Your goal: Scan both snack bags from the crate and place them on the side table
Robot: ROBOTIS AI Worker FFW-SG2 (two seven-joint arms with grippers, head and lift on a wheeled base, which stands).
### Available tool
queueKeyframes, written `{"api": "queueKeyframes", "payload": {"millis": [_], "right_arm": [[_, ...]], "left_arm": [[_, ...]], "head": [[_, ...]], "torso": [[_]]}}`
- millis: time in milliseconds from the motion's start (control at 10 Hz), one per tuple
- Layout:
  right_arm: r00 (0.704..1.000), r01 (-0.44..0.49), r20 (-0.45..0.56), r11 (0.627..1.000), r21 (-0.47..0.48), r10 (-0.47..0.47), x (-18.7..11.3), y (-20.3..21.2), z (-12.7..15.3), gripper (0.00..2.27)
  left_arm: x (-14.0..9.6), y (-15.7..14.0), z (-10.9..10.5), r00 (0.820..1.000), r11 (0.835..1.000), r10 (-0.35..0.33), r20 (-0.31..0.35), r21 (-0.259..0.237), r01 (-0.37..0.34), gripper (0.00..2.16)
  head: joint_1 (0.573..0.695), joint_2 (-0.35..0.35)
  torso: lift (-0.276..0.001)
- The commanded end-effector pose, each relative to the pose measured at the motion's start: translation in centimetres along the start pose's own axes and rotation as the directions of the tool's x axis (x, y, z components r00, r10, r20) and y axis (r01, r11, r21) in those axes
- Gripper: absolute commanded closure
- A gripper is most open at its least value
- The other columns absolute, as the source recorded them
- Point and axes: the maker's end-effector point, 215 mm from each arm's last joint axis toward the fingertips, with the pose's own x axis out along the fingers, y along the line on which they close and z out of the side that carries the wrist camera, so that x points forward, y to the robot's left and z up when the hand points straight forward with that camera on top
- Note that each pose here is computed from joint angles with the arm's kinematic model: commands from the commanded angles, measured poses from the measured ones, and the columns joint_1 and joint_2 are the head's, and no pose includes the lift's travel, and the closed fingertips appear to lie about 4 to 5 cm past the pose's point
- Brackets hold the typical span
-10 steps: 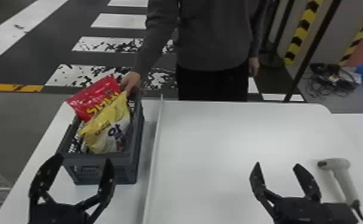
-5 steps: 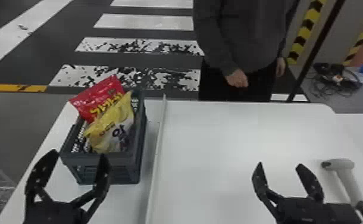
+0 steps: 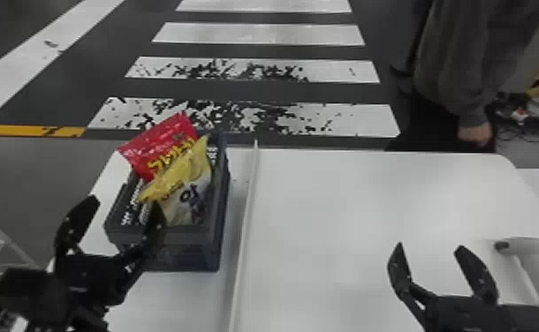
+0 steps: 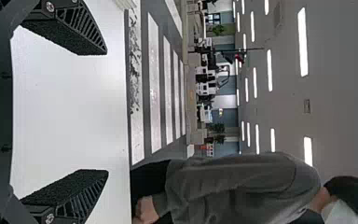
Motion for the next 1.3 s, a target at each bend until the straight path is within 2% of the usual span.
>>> {"api": "queueKeyframes", "payload": {"millis": [0,200,300,500,700,800,900,1000,1200], "right_arm": [[1.000,0.000,0.002,1.000,-0.001,0.000,0.0,0.0,0.1,0.08],[1.000,-0.003,0.006,1.000,-0.001,0.003,0.0,0.1,0.3,0.08],[1.000,-0.003,0.008,1.000,-0.001,0.003,0.0,0.1,0.4,0.08],[1.000,-0.002,0.006,1.000,-0.002,0.002,0.1,0.0,0.4,0.08],[1.000,-0.003,0.005,1.000,-0.003,0.003,0.1,0.0,0.3,0.08],[1.000,-0.003,0.005,1.000,-0.003,0.003,0.1,0.0,0.3,0.08],[1.000,-0.003,0.002,1.000,-0.004,0.003,0.1,0.0,0.2,0.08],[1.000,-0.003,0.005,1.000,-0.005,0.003,0.1,0.0,0.3,0.08],[1.000,-0.004,0.003,1.000,-0.006,0.004,0.1,-0.1,0.2,0.08]], "left_arm": [[2.2,1.5,-1.6,0.998,1.000,0.004,-0.066,-0.023,-0.005,0.14],[4.2,2.3,-2.9,0.991,0.999,-0.032,-0.130,-0.041,0.027,0.14],[4.7,2.0,-2.9,0.988,0.997,-0.069,-0.136,-0.045,0.064,0.14],[5.1,1.2,-2.8,0.983,0.992,-0.123,-0.139,-0.041,0.118,0.23],[5.0,0.8,-4.7,0.965,0.987,-0.156,-0.209,-0.060,0.146,0.34],[5.0,1.0,-4.9,0.963,0.985,-0.168,-0.211,-0.066,0.157,0.91],[5.0,1.6,-5.2,0.966,0.989,-0.137,-0.219,-0.077,0.123,1.76],[4.9,2.2,-6.2,0.962,0.992,-0.103,-0.253,-0.093,0.082,2.14],[5.0,2.4,-6.1,0.961,0.994,-0.103,-0.257,-0.071,0.088,2.14]], "head": [[0.695,0.046],[0.695,0.070],[0.695,0.073],[0.695,0.068],[0.695,0.061],[0.695,0.060],[0.695,0.057],[0.695,0.064],[0.695,0.079]], "torso": [[-0.095],[-0.095],[-0.095],[-0.095],[-0.095],[-0.095],[-0.095],[-0.095],[-0.095]]}}
